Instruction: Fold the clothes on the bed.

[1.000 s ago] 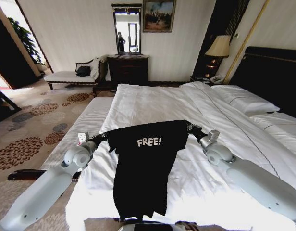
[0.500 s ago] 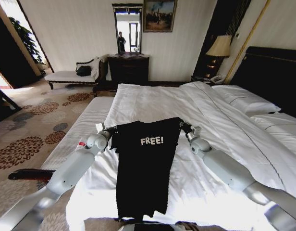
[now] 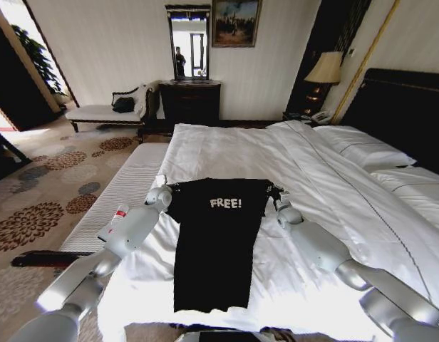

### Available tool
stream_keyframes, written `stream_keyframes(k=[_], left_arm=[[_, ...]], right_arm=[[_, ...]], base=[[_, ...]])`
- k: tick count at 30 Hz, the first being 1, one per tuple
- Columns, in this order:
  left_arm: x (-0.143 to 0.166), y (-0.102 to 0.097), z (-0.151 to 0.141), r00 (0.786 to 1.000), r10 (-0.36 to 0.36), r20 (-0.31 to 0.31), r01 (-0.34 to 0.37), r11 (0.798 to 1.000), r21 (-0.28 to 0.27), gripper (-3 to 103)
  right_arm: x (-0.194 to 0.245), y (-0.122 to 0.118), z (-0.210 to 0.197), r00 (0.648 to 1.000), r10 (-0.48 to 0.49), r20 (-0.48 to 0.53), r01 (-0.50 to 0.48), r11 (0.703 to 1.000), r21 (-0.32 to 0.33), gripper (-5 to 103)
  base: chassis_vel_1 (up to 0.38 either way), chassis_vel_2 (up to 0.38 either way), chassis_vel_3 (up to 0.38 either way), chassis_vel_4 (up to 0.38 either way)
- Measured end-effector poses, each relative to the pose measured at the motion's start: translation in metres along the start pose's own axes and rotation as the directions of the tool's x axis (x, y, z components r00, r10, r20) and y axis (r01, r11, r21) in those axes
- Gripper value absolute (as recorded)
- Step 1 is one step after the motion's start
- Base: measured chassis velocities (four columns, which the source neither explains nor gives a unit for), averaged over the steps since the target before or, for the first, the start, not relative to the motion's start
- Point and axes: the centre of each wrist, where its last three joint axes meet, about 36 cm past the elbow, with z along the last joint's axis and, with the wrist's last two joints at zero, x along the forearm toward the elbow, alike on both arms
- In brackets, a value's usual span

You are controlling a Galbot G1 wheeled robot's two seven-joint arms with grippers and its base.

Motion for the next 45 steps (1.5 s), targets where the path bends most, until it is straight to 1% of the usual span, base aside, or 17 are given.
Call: stream_keyframes(k=[8, 12, 15, 16, 19, 20, 23, 24, 25, 27, 28, 30, 31, 34, 39, 41, 45], left_arm=[[-0.011, -0.02, 0.012, 0.999, 0.027, 0.017, -0.028, 0.998, 0.051, 2], [-0.011, -0.034, 0.011, 0.997, 0.059, 0.054, -0.064, 0.994, 0.086, 18], [-0.01, -0.035, 0.008, 0.996, 0.06, 0.073, -0.067, 0.993, 0.095, 28], [-0.009, -0.033, 0.005, 0.994, 0.057, 0.089, -0.066, 0.993, 0.102, 34], [-0.008, -0.027, -0.001, 0.993, 0.05, 0.105, -0.062, 0.992, 0.11, 39], [-0.005, -0.018, -0.009, 0.992, 0.04, 0.119, -0.054, 0.991, 0.122, 44], [0.001, -0.002, -0.023, 0.989, 0.019, 0.143, -0.04, 0.988, 0.149, 55], [0.007, 0.007, -0.032, 0.987, 0.011, 0.159, -0.039, 0.984, 0.172, 60], [0.016, 0.015, -0.041, 0.984, 0.011, 0.177, -0.047, 0.979, 0.199, 66], [0.036, 0.024, -0.055, 0.978, 0.021, 0.208, -0.072, 0.967, 0.245, 72], [0.051, 0.027, -0.064, 0.972, 0.027, 0.234, -0.091, 0.96, 0.266, 77], [0.067, 0.026, -0.069, 0.961, 0.04, 0.273, -0.116, 0.956, 0.268, 82], [0.076, 0.026, -0.072, 0.953, 0.043, 0.301, -0.125, 0.957, 0.261, 88], [0.096, 0.026, -0.074, 0.929, 0.036, 0.369, -0.129, 0.964, 0.231, 93], [0.135, 0.034, -0.079, 0.881, 0.041, 0.471, -0.163, 0.961, 0.221, 100], [0.157, 0.042, -0.077, 0.858, 0.064, 0.51, -0.188, 0.963, 0.195, 100], [0.185, 0.061, -0.067, 0.845, 0.062, 0.531, -0.17, 0.973, 0.156, 100]], right_arm=[[-0.008, 0.012, 0.002, 1.0, 0.017, -0.002, -0.017, 1.0, 0.004, 3], [-0.013, 0.02, -0.002, 0.999, 0.036, 0.011, -0.035, 0.999, -0.008, 24], [-0.016, 0.02, -0.007, 0.998, 0.062, 0.015, -0.062, 0.998, -0.013, 24], [-0.017, 0.018, -0.009, 0.996, 0.085, 0.013, -0.085, 0.996, -0.014, 35], [-0.017, 0.013, -0.012, 0.994, 0.104, 0.016, -0.104, 0.994, -0.013, 35], [-0.014, 0.006, -0.016, 0.993, 0.12, 0.023, -0.119, 0.993, -0.016, 46], [-0.005, -0.004, -0.018, 0.99, 0.137, 0.024, -0.136, 0.99, -0.039, 57], [0.002, -0.009, -0.023, 0.989, 0.144, 0.026, -0.142, 0.988, -0.069, 57], [0.01, -0.013, -0.032, 0.989, 0.147, 0.03, -0.143, 0.984, -0.106, 68], [0.027, -0.021, -0.053, 0.988, 0.142, 0.055, -0.131, 0.977, -0.169, 68], [0.039, -0.027, -0.066, 0.988, 0.132, 0.075, -0.115, 0.973, -0.198, 79], [0.051, -0.034, -0.078, 0.988, 0.126, 0.094, -0.103, 0.971, -0.218, 79], [0.058, -0.04, -0.085, 0.986, 0.126, 0.108, -0.099, 0.969, -0.224, 90], [0.073, -0.053, -0.099, 0.982, 0.119, 0.145, -0.082, 0.968, -0.236, 98], [0.105, -0.08, -0.127, 0.972, 0.006, 0.233, 0.073, 0.941, -0.331, 99], [0.128, -0.095, -0.131, 0.957, -0.113, 0.268, 0.206, 0.914, -0.349, 100], [0.159, -0.105, -0.14, 0.934, -0.273, 0.232, 0.341, 0.873, -0.348, 100]], base=[[0.0, 0.0, 0.0, 0.0], [0.0, 0.0, 0.0, 0.0], [0.0, 0.0, 0.0, 0.0], [0.0, 0.0, 0.0, 0.0], [0.0, 0.0, 0.0, 0.0], [0.0, 0.0, 0.0, 0.0], [0.0, 0.0, 0.0, 0.0], [0.0, 0.0, 0.0, 0.0], [0.0, 0.0, 0.0, 0.0], [0.0, 0.0, 0.0, 0.0], [0.0, 0.0, 0.0, 0.0], [0.0, 0.0, 0.0, 0.0], [0.0, 0.0, 0.0, 0.0], [0.0, 0.0, 0.0, 0.0], [0.0, 0.0, 0.0, 0.0], [0.0, 0.0, 0.0, 0.0], [0.0, 0.0, 0.0, 0.0]])
